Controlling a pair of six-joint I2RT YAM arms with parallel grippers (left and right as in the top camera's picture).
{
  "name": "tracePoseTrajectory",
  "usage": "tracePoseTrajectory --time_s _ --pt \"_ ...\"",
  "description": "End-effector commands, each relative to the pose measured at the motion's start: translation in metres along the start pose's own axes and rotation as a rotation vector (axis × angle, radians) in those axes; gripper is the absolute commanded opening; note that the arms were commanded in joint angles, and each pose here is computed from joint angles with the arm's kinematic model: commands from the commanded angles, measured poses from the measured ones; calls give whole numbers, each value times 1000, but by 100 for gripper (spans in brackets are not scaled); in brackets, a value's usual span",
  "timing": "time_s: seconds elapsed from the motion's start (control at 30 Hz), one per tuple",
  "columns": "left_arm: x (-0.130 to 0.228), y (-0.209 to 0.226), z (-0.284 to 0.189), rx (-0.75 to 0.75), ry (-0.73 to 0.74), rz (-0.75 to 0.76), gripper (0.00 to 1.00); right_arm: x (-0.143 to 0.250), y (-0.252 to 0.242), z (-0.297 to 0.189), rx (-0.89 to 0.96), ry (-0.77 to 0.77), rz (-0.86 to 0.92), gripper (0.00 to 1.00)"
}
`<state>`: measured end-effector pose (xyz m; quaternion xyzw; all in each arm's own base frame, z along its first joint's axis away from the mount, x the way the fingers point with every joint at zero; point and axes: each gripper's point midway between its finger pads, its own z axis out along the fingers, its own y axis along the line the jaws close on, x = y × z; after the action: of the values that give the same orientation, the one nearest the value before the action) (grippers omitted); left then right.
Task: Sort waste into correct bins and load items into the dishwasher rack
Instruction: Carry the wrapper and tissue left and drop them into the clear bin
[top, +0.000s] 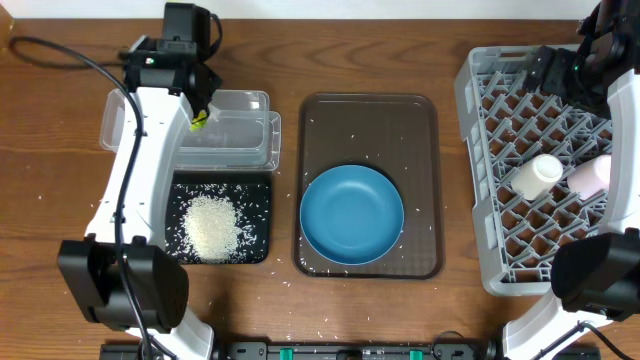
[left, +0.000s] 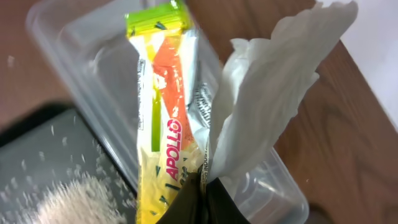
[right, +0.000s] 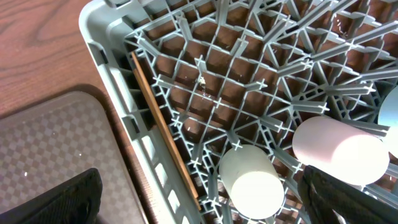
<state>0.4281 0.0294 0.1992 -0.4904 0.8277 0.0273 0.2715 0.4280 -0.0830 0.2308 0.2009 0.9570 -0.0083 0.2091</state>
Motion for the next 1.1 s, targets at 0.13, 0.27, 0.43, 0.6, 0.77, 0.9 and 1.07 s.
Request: tracePoseTrajectory --time_s 0.13,0.27,0.43,0.6,0.77,0.9,1.07 --pt "15 10 8 -47 61 -357 15 -1 -2 2 11 1 12 99" --pt "21 10 8 -49 95 -395 10 -1 -2 2 11 1 12 99" --pt "21 10 8 -51 94 -416 9 -1 -2 2 11 1 12 99" --pt "20 11 8 -53 88 -413 25 -1 -2 2 11 1 12 99" --pt "18 10 3 -33 84 -324 49 -1 -2 2 11 1 12 99" --pt "8 9 -20 26 62 -278 52 -1 -2 2 11 1 12 99" --pt "-33 27 -72 84 -122 -311 67 -1 -2 2 11 1 12 99"
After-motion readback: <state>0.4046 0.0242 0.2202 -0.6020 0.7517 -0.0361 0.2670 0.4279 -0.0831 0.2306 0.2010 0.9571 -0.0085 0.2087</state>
